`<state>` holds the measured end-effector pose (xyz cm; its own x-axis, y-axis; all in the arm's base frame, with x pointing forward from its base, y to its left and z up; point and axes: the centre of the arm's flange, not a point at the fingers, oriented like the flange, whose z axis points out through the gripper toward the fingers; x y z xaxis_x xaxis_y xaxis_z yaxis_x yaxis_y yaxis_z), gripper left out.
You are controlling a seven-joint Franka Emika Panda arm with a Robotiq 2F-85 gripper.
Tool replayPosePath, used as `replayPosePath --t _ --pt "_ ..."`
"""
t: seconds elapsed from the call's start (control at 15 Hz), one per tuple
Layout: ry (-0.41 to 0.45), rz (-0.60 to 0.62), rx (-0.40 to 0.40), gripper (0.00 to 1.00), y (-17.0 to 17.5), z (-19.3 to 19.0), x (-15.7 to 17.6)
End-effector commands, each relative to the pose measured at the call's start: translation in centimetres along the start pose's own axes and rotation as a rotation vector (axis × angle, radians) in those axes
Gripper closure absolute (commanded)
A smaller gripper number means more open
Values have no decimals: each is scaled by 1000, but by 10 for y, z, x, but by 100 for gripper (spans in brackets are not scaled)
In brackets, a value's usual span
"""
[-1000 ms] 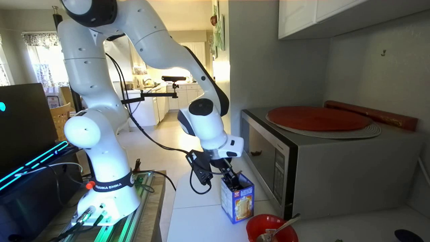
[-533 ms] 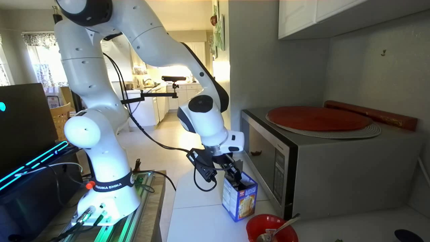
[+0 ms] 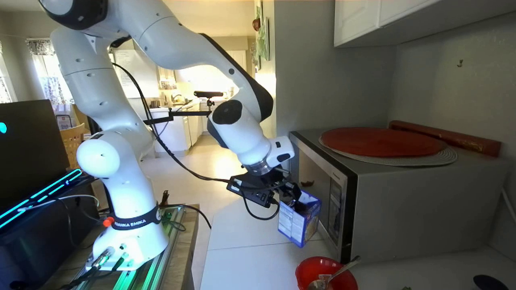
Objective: Open the blue box.
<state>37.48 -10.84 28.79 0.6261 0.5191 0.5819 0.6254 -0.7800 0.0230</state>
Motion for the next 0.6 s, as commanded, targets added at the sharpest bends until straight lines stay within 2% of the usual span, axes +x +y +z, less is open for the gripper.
replayPosePath --t 0.0,0.53 --pt "96 -149 -18 99 -13 -14 -38" --pt "135 -435 30 99 -2 -16 -100"
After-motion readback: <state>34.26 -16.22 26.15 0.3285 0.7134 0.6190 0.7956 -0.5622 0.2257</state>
